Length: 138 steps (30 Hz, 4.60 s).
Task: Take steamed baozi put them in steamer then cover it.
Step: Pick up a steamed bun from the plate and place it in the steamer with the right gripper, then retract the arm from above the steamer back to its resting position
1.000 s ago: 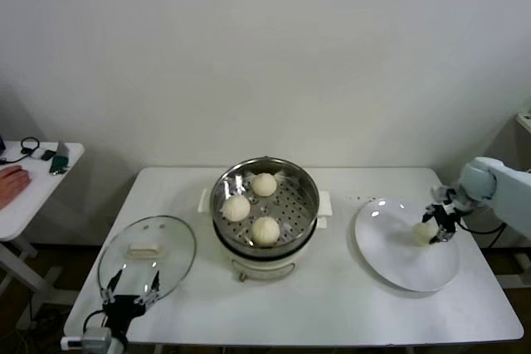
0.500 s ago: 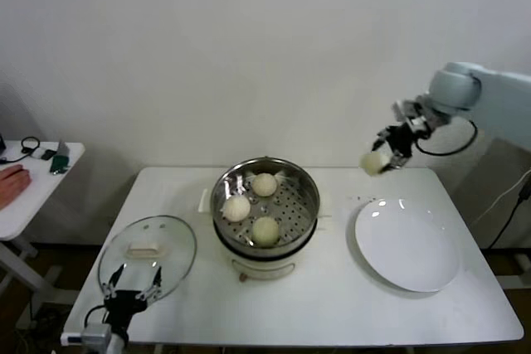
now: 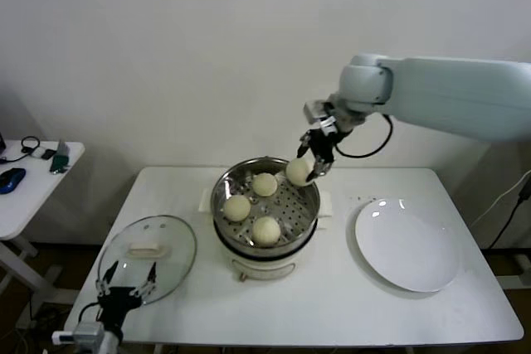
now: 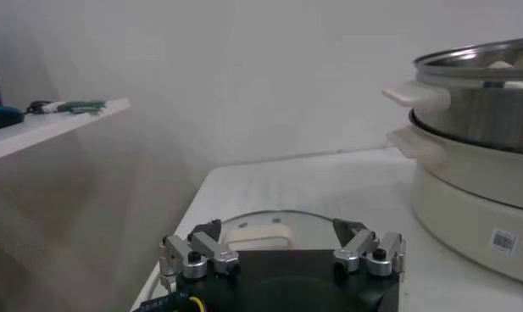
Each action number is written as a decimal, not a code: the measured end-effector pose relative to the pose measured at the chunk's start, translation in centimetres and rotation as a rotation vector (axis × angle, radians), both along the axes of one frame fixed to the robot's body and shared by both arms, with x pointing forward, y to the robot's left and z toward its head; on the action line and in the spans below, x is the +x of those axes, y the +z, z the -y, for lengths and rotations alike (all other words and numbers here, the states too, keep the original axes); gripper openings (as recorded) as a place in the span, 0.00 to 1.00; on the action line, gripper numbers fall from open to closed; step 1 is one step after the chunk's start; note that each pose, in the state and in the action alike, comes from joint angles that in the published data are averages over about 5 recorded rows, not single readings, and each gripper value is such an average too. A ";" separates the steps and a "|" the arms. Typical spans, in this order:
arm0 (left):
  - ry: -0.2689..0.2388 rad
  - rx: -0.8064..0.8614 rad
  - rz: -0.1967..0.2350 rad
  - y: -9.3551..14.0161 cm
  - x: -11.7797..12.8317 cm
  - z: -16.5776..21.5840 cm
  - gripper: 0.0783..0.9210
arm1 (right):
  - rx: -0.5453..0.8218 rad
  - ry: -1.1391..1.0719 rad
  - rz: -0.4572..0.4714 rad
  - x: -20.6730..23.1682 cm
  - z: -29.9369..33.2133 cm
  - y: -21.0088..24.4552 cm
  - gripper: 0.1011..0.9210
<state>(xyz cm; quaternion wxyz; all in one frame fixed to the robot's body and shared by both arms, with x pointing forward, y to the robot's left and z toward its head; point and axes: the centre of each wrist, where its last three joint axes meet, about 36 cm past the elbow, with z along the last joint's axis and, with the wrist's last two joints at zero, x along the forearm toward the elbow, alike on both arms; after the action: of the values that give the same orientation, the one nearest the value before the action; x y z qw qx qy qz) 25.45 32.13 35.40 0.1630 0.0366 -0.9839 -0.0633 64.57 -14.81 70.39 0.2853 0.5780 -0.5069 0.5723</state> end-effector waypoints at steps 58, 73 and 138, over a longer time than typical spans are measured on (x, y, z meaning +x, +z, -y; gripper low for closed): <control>0.015 -0.038 0.067 0.6 0.4 -0.1 0.88 | 0.750 -0.548 0.204 -0.8 15.9 -2.6 0.88; 0.024 -0.019 0.120 0.8 1.8 -0.5 0.88 | 1.178 -0.933 0.409 -10.4 24.5 -14.1 0.88; -0.259 1.439 0.131 -11.8 5.5 -5.0 0.88 | 1.321 -1.500 0.548 -41.2 20.5 -41.1 0.88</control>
<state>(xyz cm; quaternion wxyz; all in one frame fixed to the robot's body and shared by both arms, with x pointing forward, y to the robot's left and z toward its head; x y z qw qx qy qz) 30.93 37.14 23.60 0.0308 0.0216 -0.7030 -0.7102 23.40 -35.35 29.29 0.0695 0.0048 -0.9970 -0.0324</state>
